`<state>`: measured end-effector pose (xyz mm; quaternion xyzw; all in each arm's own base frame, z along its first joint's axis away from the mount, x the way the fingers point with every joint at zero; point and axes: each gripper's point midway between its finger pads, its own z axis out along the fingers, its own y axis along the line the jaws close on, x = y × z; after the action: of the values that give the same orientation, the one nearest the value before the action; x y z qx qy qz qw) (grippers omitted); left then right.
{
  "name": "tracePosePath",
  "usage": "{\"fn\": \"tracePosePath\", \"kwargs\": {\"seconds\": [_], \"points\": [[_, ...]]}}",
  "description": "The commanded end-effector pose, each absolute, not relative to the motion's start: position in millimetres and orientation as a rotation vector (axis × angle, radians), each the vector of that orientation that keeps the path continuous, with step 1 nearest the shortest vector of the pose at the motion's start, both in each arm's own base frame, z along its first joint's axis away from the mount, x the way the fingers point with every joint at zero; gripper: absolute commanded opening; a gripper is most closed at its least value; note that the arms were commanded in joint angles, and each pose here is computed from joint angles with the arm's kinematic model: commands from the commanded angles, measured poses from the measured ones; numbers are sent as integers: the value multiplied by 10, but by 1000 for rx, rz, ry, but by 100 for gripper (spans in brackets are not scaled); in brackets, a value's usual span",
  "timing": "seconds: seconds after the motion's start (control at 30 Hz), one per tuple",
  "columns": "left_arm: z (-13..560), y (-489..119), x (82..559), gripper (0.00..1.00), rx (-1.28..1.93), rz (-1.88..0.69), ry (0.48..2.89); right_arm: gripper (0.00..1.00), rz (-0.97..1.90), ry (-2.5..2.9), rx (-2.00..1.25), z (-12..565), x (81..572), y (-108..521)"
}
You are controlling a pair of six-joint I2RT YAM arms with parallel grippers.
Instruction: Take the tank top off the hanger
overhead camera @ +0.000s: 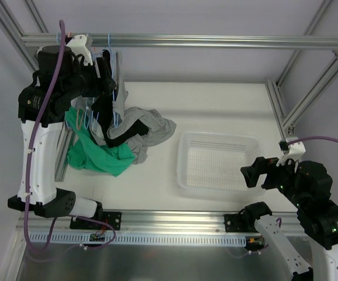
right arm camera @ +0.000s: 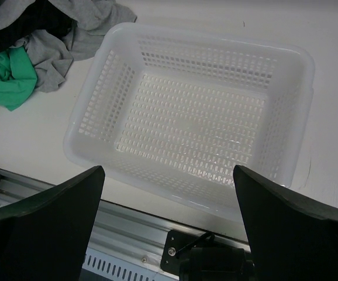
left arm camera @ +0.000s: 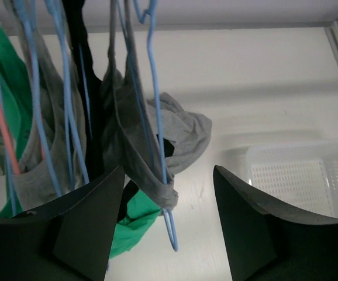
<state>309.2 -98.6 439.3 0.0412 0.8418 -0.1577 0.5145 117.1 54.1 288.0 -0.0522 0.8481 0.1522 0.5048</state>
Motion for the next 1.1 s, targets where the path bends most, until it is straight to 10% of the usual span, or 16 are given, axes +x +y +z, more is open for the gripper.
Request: {"fn": "tracePosePath", "kwargs": {"seconds": [0.0,0.53,0.83,1.07], "points": [[4545,-724,3312,63,14,-203,1940,100,419,1992,-209,3011,1124,635],[4076,-1033,3725,49,93,-260,2015,100,490,1949,-246,3065,1065,735],[4012,-1010,3796,5,46,-197,2023,100,488,1920,-253,3081,1026,721],[4463,-1067,3638,0,64,-261,1909,99,499,1915,-256,3096,1001,731]]}}
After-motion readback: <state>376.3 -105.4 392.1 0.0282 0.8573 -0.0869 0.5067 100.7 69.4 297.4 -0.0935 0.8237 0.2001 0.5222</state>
